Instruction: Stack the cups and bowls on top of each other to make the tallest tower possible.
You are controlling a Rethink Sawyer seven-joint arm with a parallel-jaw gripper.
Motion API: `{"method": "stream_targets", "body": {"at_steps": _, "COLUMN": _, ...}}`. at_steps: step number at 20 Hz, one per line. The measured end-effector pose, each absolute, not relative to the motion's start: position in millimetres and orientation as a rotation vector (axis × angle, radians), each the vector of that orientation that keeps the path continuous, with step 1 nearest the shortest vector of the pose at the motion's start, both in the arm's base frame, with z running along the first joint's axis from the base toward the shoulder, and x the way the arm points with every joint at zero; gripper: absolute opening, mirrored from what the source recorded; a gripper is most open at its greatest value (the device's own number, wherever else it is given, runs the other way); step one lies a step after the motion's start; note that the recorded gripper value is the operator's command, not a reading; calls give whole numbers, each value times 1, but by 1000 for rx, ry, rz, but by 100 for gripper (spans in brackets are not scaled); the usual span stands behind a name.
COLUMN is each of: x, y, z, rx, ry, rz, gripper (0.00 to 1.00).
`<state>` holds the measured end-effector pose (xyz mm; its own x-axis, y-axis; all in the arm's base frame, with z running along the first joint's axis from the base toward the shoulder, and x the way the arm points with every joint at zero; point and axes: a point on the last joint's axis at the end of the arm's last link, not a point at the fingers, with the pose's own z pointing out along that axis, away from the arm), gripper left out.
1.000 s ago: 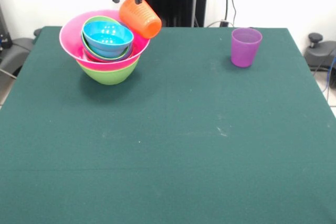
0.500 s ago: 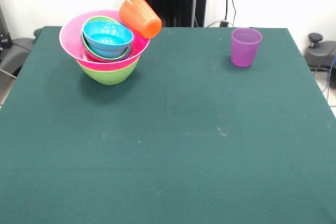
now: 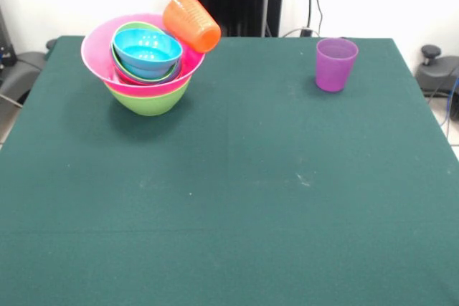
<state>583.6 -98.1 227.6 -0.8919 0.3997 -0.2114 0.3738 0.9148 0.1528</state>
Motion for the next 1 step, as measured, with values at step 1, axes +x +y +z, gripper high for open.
{"method": "stream_targets", "body": {"at_steps": 1, "x": 587, "y": -99, "z": 228, "rx": 582, "ry": 2834, "rz": 163, "gripper": 100}}
